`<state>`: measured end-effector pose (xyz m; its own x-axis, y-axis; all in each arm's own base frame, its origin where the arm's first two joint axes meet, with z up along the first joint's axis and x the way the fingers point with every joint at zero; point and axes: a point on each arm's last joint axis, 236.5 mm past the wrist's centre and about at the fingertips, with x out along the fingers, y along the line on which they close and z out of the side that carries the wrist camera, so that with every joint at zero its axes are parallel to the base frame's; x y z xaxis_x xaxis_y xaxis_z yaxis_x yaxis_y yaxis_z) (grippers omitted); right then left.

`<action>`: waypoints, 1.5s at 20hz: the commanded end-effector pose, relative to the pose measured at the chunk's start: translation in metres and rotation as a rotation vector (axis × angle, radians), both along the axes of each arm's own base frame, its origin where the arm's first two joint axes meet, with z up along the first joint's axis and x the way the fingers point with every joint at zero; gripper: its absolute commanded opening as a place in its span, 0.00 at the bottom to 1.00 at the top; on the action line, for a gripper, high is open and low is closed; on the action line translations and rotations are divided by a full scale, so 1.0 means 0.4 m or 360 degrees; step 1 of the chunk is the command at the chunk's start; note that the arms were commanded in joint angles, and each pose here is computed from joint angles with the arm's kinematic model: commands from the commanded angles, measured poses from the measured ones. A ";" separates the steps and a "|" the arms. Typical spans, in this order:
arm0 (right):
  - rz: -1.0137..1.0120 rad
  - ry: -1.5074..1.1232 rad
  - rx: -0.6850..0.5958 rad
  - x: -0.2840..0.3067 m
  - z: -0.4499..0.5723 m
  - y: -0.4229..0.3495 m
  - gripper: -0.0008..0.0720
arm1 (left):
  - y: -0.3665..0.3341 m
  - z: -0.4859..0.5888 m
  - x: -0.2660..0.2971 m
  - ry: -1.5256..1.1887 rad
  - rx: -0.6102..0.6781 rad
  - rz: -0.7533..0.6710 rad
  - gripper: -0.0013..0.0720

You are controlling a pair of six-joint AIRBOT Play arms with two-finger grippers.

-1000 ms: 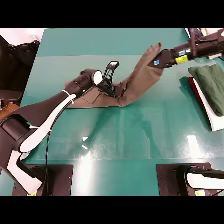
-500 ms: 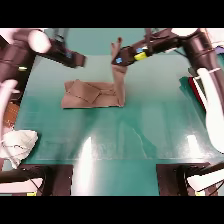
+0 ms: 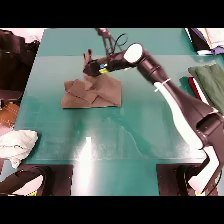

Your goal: Fold the shirts.

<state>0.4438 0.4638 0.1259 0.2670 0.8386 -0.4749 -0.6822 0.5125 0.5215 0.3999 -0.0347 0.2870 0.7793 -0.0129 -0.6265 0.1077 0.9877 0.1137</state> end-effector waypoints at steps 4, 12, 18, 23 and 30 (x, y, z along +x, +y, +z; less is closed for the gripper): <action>0.0079 -0.0191 0.0317 -0.048 -0.008 0.206 0.70 | 0.029 -0.002 -0.046 0.0063 0.0053 0.0023 0.07; 0.0288 0.0032 -0.0002 -0.045 -0.063 -0.006 0.72 | 0.032 -0.026 -0.068 0.0150 0.0058 0.0029 0.07; 0.0172 0.0803 -0.0265 -0.029 -0.258 -0.398 0.52 | 0.027 -0.026 -0.066 0.0146 0.0045 0.0021 0.07; -0.0193 0.1138 -0.0213 0.003 -0.401 -0.504 0.52 | 0.017 -0.025 -0.064 0.0140 0.0024 0.0003 0.07; -0.0377 0.1172 -0.0004 0.025 -0.446 -0.396 0.94 | 0.017 -0.025 -0.064 0.0141 0.0024 0.0003 0.07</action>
<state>0.4435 0.2918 -0.0461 -0.0199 0.7836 -0.6209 -0.0861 0.6174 0.7819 0.3739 -0.0284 0.2772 0.7210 -0.0024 -0.6930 0.1171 0.9860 0.1184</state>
